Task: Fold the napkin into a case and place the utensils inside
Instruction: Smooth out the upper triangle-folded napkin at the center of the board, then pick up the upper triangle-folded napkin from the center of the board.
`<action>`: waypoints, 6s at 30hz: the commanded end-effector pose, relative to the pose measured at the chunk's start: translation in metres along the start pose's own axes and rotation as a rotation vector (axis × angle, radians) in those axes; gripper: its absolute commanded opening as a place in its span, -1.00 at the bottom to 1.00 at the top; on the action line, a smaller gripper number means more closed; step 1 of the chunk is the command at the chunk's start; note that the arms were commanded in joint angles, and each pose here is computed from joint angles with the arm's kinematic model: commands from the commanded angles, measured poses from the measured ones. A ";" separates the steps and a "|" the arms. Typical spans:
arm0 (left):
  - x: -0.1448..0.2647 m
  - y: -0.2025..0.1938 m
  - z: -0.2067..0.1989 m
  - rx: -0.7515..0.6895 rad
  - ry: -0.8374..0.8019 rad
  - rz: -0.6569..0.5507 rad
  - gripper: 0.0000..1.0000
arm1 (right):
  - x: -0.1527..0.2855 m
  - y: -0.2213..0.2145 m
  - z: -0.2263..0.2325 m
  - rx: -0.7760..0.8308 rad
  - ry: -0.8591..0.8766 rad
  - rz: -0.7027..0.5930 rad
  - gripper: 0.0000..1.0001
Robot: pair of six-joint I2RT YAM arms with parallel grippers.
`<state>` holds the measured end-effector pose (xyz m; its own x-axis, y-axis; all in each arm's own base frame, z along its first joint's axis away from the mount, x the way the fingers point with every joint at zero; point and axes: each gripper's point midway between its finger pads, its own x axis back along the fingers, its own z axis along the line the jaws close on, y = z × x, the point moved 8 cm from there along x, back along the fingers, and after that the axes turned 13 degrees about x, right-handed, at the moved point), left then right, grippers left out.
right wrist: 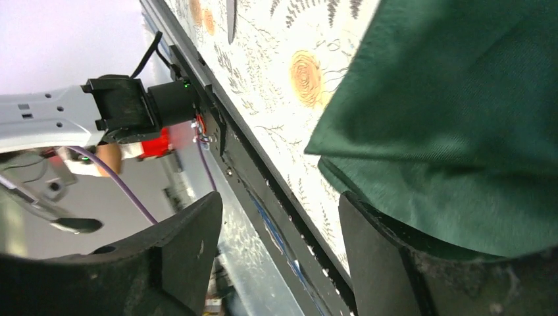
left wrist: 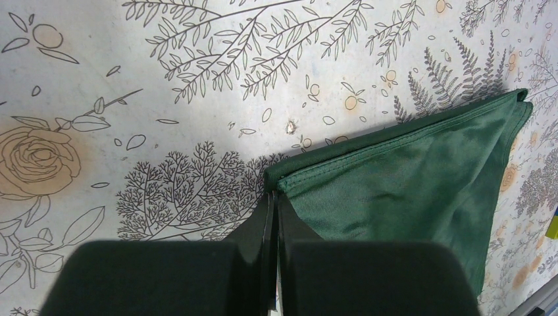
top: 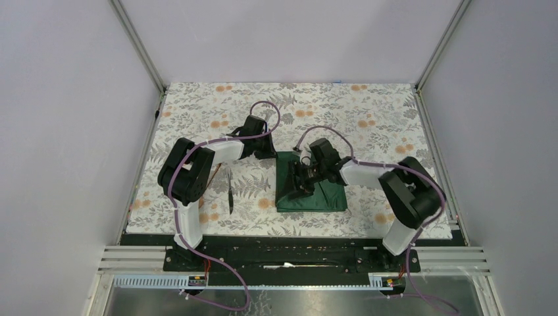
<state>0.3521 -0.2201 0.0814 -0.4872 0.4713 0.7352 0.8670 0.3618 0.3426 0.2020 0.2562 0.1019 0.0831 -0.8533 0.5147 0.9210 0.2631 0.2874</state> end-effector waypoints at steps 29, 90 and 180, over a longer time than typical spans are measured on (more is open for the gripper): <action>0.150 0.030 -0.021 -0.031 -0.139 -0.072 0.19 | 0.038 -0.007 0.053 0.046 -0.677 -0.082 0.41; 0.212 0.036 0.041 -0.007 -0.144 -0.191 0.28 | -0.099 -0.017 0.027 0.255 -1.168 0.361 -0.23; 0.173 0.048 -0.032 0.316 -0.176 -0.402 -1.00 | -0.020 0.015 0.168 0.537 0.052 -0.072 -1.00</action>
<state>0.3128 -0.1696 0.1662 -0.6662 0.5246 0.5300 0.6651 0.7395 0.1040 0.1652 0.3143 0.1690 -0.1270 -0.7055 0.6973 0.6592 0.4652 0.5908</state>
